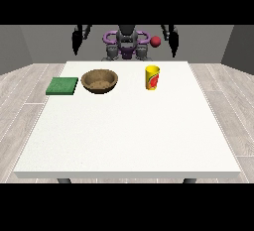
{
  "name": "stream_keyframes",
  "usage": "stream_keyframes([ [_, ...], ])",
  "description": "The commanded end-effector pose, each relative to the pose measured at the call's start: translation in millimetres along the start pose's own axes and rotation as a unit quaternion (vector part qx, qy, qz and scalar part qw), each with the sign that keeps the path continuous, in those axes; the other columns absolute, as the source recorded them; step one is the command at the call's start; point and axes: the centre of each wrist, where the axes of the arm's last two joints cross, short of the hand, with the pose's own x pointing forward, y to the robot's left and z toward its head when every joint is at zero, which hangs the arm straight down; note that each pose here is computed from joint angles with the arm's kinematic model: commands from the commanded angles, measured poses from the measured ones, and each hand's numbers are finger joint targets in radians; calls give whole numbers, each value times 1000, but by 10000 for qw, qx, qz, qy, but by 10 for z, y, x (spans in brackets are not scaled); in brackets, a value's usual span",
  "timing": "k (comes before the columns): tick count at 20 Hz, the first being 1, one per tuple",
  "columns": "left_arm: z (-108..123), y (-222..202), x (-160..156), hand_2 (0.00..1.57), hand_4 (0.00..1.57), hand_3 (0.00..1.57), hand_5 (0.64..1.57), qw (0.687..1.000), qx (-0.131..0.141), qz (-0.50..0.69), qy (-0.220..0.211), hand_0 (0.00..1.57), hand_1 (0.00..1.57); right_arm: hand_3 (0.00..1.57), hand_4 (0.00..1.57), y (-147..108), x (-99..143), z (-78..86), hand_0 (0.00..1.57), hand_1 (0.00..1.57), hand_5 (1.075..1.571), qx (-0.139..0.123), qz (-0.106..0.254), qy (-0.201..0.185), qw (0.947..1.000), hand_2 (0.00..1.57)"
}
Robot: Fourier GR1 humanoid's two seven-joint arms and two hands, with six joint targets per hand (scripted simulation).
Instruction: Pick the cup and pour the ball into the bowl, then pick the bowl and place it on the pad
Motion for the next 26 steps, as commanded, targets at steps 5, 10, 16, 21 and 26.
stream_keyframes([
  [5,-15,112,291,0,664,0,1566,9999,28,-134,-102,0,0,0,875,-121,284,-32,0,0,1533,45,174,-49,9998,0],
  [10,92,-112,358,0,634,0,1564,9875,139,1159,1055,0,0,0,860,117,315,247,0,0,1530,276,-856,1349,9868,0],
  [16,58,-257,904,0,581,0,1560,9950,166,940,301,0,0,0,789,34,785,345,0,0,1548,121,-740,719,9946,0],
  [21,-128,-513,891,0,606,0,1555,9952,53,828,-528,0,0,0,741,133,1033,58,0,0,1546,24,-707,-238,9972,0],
  [26,-317,-625,882,0,548,0,1526,9865,182,623,-1500,0,0,87,712,192,909,-81,0,0,1545,246,-929,-1019,9901,0],
])
